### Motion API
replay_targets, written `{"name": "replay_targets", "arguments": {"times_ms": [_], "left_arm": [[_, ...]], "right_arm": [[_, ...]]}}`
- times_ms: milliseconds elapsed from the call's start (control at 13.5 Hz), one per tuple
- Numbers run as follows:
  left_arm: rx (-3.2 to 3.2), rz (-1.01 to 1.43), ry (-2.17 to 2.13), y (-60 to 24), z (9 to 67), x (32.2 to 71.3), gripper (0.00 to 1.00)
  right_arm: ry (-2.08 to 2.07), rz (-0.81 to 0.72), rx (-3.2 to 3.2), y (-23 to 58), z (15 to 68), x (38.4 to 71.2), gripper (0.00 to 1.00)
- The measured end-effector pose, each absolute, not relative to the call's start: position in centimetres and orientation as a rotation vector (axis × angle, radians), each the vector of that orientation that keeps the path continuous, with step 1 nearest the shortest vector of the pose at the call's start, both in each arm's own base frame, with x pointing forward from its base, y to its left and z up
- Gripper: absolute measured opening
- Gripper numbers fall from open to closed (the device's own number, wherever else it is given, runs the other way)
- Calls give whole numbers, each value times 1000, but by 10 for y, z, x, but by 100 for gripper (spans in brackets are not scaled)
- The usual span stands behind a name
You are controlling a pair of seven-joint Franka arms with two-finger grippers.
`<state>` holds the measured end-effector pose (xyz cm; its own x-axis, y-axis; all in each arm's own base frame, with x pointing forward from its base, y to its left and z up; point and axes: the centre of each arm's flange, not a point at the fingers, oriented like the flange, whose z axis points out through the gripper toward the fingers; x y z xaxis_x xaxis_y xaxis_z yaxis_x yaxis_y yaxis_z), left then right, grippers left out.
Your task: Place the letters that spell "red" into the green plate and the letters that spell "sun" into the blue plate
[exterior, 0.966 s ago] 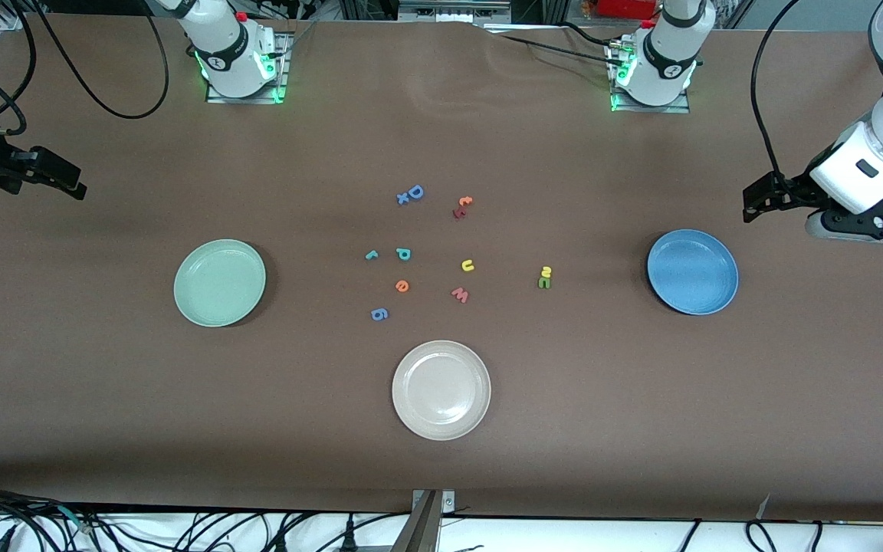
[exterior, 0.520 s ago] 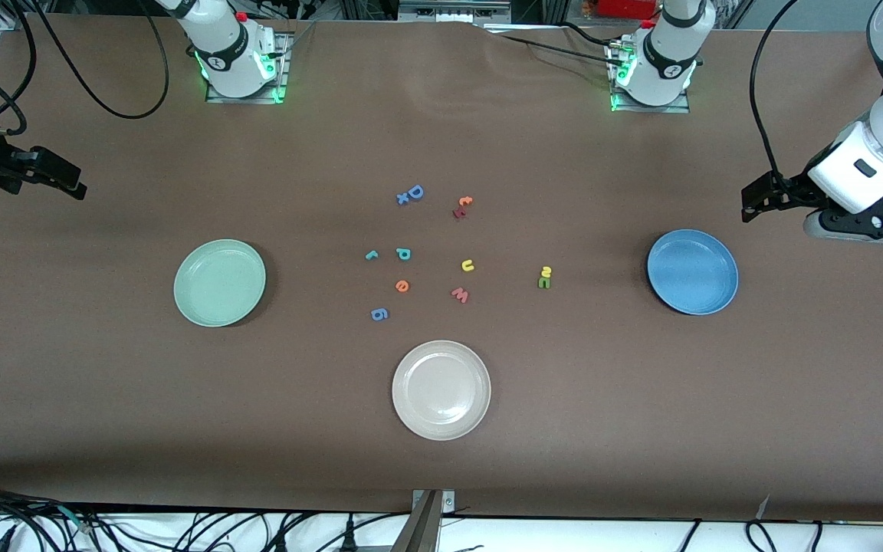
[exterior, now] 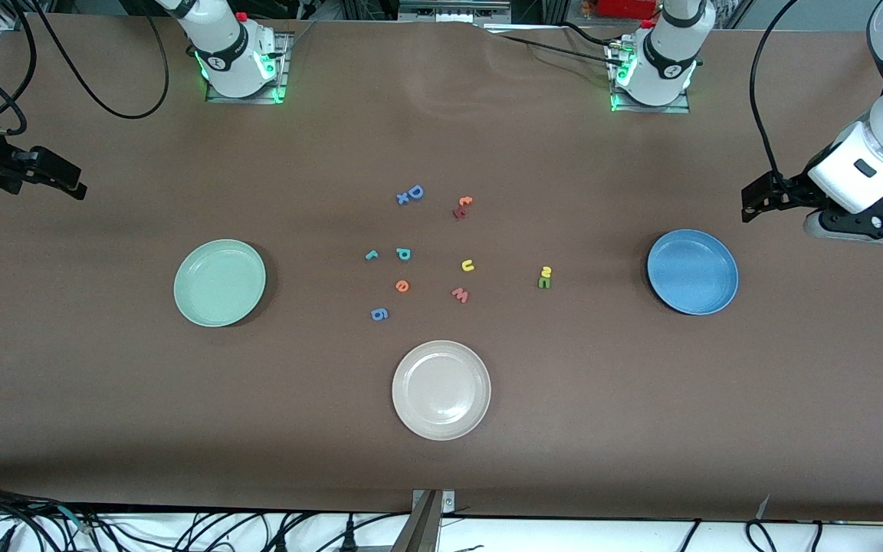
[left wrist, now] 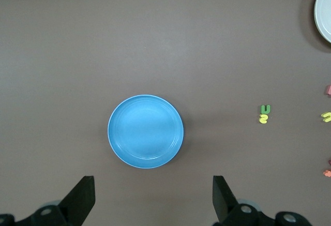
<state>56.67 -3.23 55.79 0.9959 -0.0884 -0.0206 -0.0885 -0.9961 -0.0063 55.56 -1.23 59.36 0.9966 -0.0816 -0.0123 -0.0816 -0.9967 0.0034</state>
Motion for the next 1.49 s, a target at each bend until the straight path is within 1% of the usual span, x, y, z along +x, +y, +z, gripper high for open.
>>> {"name": "replay_targets", "arguments": {"times_ms": [1115, 1487], "left_arm": [[-3130, 32, 166, -32, 558, 567, 100], [-3130, 14, 167, -33, 563, 568, 100]], "right_arm": [[-126, -19, 3136, -11, 594, 556, 100], [-119, -47, 3136, -9, 592, 554, 100]]}}
